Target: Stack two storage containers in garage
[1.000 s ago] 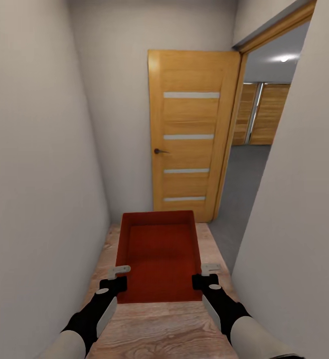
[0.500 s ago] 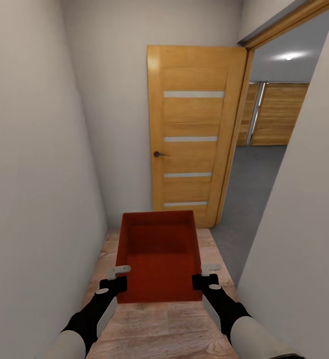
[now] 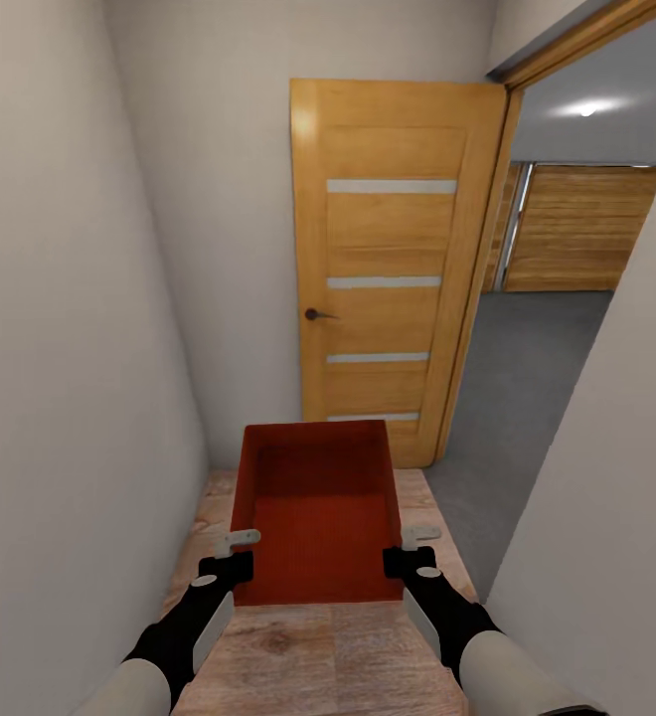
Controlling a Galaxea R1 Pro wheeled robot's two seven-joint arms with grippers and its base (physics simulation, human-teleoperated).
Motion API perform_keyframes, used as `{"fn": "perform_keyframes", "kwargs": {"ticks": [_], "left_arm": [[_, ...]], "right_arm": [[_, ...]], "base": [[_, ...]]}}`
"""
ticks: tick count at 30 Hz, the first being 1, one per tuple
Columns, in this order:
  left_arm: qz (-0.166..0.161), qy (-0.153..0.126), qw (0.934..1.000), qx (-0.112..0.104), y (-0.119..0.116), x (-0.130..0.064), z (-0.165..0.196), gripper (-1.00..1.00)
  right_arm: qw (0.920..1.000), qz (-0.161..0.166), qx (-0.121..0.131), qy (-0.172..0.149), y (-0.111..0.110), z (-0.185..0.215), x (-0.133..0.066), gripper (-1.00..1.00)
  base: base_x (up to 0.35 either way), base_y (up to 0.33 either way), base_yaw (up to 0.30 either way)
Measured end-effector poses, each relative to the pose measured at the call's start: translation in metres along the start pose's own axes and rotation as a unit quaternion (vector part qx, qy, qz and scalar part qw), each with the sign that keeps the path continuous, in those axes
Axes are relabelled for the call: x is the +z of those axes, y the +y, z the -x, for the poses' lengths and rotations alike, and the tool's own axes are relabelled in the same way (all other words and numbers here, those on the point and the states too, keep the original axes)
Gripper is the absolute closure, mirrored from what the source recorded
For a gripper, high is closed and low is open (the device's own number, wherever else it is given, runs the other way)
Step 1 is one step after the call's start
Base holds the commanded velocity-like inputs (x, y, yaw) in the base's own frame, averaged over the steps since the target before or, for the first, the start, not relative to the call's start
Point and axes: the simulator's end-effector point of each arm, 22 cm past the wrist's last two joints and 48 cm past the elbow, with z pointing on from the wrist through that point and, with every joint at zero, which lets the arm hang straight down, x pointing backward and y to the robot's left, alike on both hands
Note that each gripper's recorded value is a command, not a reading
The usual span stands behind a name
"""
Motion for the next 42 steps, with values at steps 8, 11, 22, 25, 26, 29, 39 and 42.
{"fn": "perform_keyframes", "kwargs": {"ticks": [8,11,22,25,26,29,39,42], "left_arm": [[0.0,0.0,1.0,0.0,0.0001,0.0,0.0,1.0],[0.0,0.0,1.0,0.0,0.0001,0.0,0.0001,1.0],[0.0,0.0,1.0,0.0,0.0,0.0,0.0,1.0],[0.0,0.0,1.0,0.0,0.0,0.0,0.0001,1.0],[0.0,0.0,1.0,0.0,0.0,0.0,0.0,1.0],[-0.001,0.0,1.0,-0.006,0.0003,0.0007,-0.0029,1.0],[-0.002,0.0,1.0,-0.005,0.0006,0.0006,-0.0008,1.0],[-0.002,0.0,1.0,-0.004,0.0003,0.0005,-0.0013,1.0]], "right_arm": [[1.0,0.0,0.0,0.0,0.0001,0.0,0.0,1.0],[1.0,0.0,0.0,0.0,0.0001,0.0002,0.0,1.0],[1.0,0.0,0.0,0.0,0.0,0.0001,0.0,1.0],[1.0,0.0,0.0,0.0,0.0,0.0003,0.0,1.0],[1.0,0.0,0.0,0.0,0.0,0.0001,0.0,1.0],[1.0,-0.001,-0.004,0.0,0.0002,0.0001,0.0003,1.0],[1.0,0.0,-0.004,-0.001,0.0008,0.0008,0.0004,1.0],[1.0,0.0,-0.004,0.0,0.0005,0.0002,0.0004,1.0]], "base": [[0.322,0.0,0.0],[0.322,0.0,0.0],[0.323,0.0,0.0],[0.323,0.0,0.0],[0.323,0.0,0.0],[0.0,0.0,0.0],[0.0,0.0,0.0],[0.0,0.0,0.0]]}}
